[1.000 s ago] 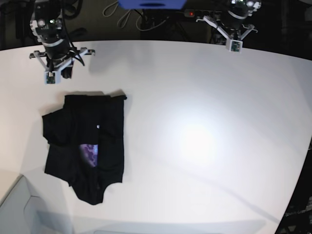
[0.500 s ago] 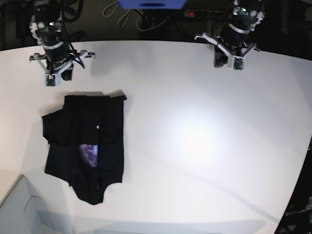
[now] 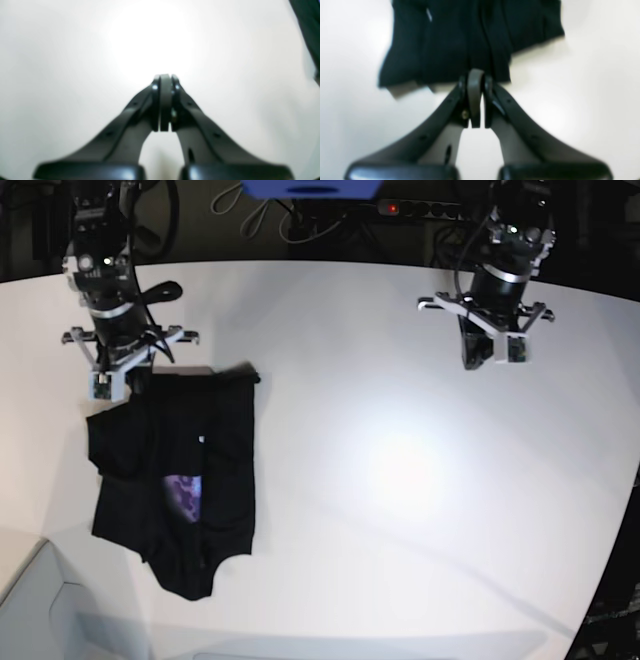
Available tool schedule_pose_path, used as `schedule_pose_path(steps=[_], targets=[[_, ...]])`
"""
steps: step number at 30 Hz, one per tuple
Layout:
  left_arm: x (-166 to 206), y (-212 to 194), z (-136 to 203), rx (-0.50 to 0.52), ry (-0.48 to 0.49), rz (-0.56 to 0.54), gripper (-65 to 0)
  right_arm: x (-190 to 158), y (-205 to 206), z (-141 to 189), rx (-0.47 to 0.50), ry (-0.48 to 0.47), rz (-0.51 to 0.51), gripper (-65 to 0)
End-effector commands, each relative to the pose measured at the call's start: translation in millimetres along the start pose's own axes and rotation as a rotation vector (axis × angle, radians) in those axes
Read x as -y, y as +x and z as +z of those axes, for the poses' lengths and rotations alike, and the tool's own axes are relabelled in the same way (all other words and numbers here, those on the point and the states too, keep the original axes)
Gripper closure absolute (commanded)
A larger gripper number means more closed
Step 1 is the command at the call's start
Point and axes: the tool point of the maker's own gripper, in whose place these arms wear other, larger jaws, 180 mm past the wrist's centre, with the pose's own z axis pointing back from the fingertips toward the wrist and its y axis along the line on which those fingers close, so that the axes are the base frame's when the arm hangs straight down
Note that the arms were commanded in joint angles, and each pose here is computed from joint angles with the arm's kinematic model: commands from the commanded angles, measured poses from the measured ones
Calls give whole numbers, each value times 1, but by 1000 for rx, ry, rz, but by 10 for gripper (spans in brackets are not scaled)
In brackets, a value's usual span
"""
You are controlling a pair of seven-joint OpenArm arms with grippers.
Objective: Layout the t-shirt on the table in an organized manner, then fold the t-shirt properly
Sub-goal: 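Move the right gripper down to the black t-shirt and grasp it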
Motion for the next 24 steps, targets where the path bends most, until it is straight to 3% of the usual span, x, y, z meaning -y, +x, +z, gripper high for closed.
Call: schedule_pose_path(steps=[1,3,8,12,17,24], targets=[[2,10,1,36,-2,5,-4,2,19,-2,59,-5,8,0],[-2,19,-2,61,9,9,-4,2,36,-11,99,-7,2,-31],[0,21,-6,49,12,24,-17,7,59,-37,132,-18,-15,-204],[4,23,-10,6,5,31,-151,11,62,-66,104,-27,-37,-300],[-5,28,-11,16,45,79,-275,15,54,-95,25,-33,-61,-316],[-13,37,-13,41,70,97,-303,16,49,-113,-15,-37,-79,-318]])
